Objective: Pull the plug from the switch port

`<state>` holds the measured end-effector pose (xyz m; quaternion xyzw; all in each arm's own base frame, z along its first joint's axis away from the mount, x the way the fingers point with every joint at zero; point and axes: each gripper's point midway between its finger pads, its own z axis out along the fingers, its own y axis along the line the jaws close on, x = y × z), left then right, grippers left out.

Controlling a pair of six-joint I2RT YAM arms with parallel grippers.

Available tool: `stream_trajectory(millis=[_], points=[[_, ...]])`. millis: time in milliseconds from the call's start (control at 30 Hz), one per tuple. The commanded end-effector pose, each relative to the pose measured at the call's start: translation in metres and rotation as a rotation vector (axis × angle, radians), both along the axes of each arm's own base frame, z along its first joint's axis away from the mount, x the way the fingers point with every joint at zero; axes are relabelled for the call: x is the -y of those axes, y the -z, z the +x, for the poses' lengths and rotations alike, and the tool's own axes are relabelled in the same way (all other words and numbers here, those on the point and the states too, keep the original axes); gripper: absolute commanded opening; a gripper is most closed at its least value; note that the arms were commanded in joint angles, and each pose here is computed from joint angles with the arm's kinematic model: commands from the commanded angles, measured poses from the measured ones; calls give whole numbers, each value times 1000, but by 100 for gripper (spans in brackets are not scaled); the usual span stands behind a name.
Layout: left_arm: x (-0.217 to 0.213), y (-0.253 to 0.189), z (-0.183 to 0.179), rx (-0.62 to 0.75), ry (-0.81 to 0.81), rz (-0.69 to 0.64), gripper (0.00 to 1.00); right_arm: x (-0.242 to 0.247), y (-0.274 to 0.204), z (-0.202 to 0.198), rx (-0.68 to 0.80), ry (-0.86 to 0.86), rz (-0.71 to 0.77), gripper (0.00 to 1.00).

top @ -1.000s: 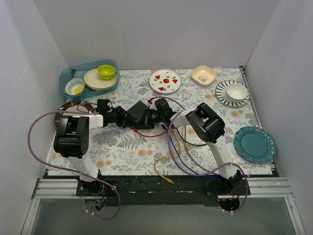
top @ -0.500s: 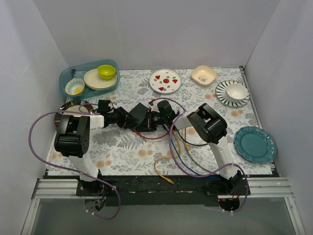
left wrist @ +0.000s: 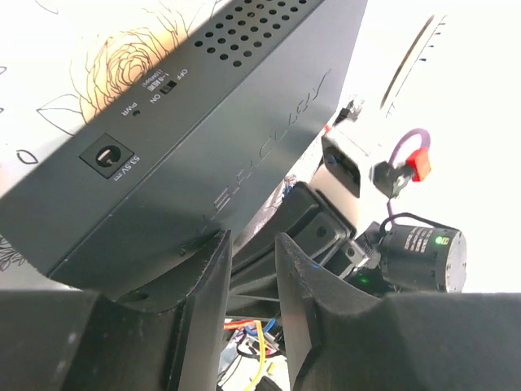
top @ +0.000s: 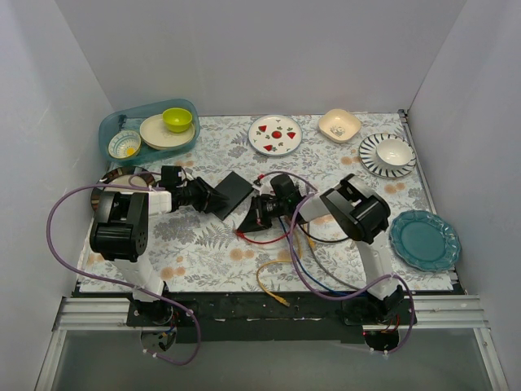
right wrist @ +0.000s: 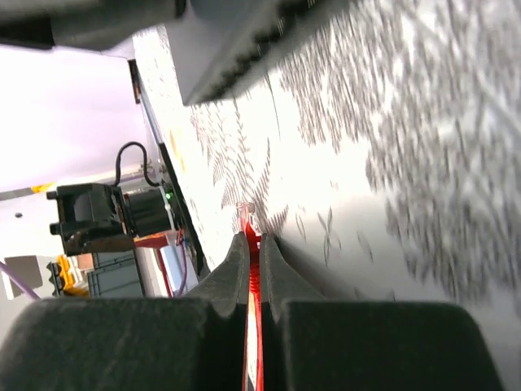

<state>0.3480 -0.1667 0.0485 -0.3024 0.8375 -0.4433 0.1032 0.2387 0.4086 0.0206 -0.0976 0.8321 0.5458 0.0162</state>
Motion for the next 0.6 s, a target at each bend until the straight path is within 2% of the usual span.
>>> stream_trajectory(millis=[0,67,133,167,200,267,433,500,533,567], points=[[-26,37,-13,-91,-62,168,30,46,33,-6,-1,86,-220,1],[-26,26,-6,-59,-65,167,30,71,28,3,65,117,-321,1],[-27,11,-1,-21,-74,170,31,93,4,30,211,194,-428,1],[-29,6,2,-6,-83,176,31,119,0,32,241,230,-559,1],[-29,-1,3,5,-88,177,31,130,-7,43,304,233,-609,1],[-31,-9,7,21,-101,185,31,159,-11,45,322,255,-728,1],[-36,-19,-1,22,-112,210,32,203,-4,42,290,276,-855,1],[-37,-25,-7,25,-117,218,33,198,-22,49,344,304,-793,1],[-38,-38,-8,58,-127,217,34,197,-31,50,368,320,-770,17],[-39,-44,-10,71,-134,217,36,193,-58,57,434,361,-711,26]])
